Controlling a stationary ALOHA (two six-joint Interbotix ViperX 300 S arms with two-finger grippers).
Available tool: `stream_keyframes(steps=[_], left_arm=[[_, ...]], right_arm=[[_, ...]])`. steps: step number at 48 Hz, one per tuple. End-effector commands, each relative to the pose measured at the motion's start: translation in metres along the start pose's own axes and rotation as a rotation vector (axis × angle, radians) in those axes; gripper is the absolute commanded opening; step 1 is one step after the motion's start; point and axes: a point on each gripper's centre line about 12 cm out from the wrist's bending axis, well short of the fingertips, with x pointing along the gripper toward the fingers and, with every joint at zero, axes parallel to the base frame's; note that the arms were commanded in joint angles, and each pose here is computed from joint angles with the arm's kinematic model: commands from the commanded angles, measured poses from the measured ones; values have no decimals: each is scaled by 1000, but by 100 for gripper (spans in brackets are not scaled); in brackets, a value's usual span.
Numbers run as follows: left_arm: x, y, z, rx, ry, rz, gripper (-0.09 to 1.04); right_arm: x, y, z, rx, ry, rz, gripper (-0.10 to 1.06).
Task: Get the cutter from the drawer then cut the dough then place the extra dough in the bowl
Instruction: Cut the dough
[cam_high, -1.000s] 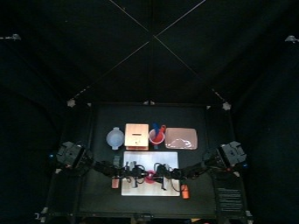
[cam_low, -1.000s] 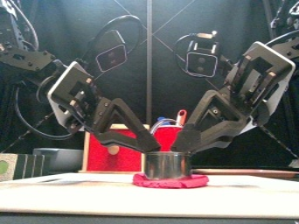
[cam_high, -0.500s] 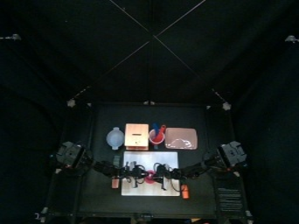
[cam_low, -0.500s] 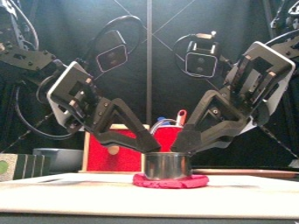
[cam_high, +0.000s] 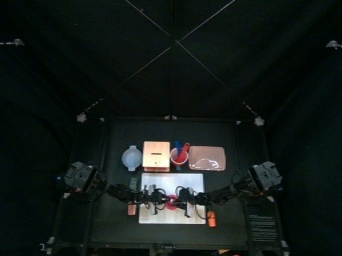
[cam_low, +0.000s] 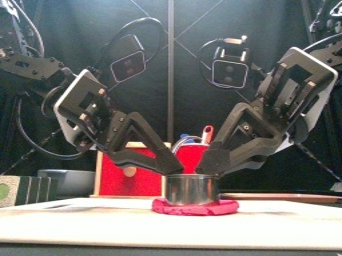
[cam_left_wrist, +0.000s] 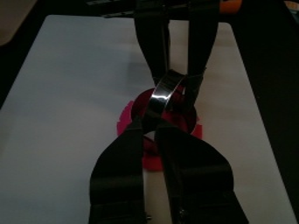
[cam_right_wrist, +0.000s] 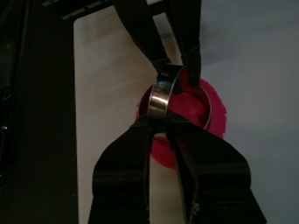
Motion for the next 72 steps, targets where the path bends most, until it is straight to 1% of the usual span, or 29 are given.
stream_keyframes(steps=[1,11,15,26,30,32,37,40,45,49,58,63,72], left_arm=[[-5,-30,-28,53,104,-71,39],[-3,-23,-23,41,91,-58,40],[-2,-21,-21,36,84,-51,40],[-2,-18,-8,20,42,-44,41],[-1,-17,-5,19,30,-43,42],[-1,-18,-4,18,26,-43,43],[-1,-17,-1,18,9,-39,48],[-1,-17,0,19,3,-39,52],[-1,-17,1,20,0,-40,57],[-2,-17,2,19,-3,-41,60],[-4,-17,4,16,-13,-41,62],[-8,-16,6,13,-23,-39,62],[-14,-12,16,12,-78,-30,62]], right_arm=[[8,-10,-15,28,77,-29,37],[8,-13,-13,35,73,-35,37],[7,-15,-9,31,66,-36,37],[1,-13,5,-9,28,-9,38],[0,-12,7,-14,25,-4,39],[0,-11,8,-19,24,0,41],[0,-9,13,-18,12,6,47],[1,-9,16,-1,6,4,54],[1,-10,18,0,1,4,62],[2,-10,19,3,-3,3,67],[0,-10,22,-4,-9,4,68],[-5,-9,27,-9,-26,13,68],[-14,-5,36,-20,-59,32,69]])
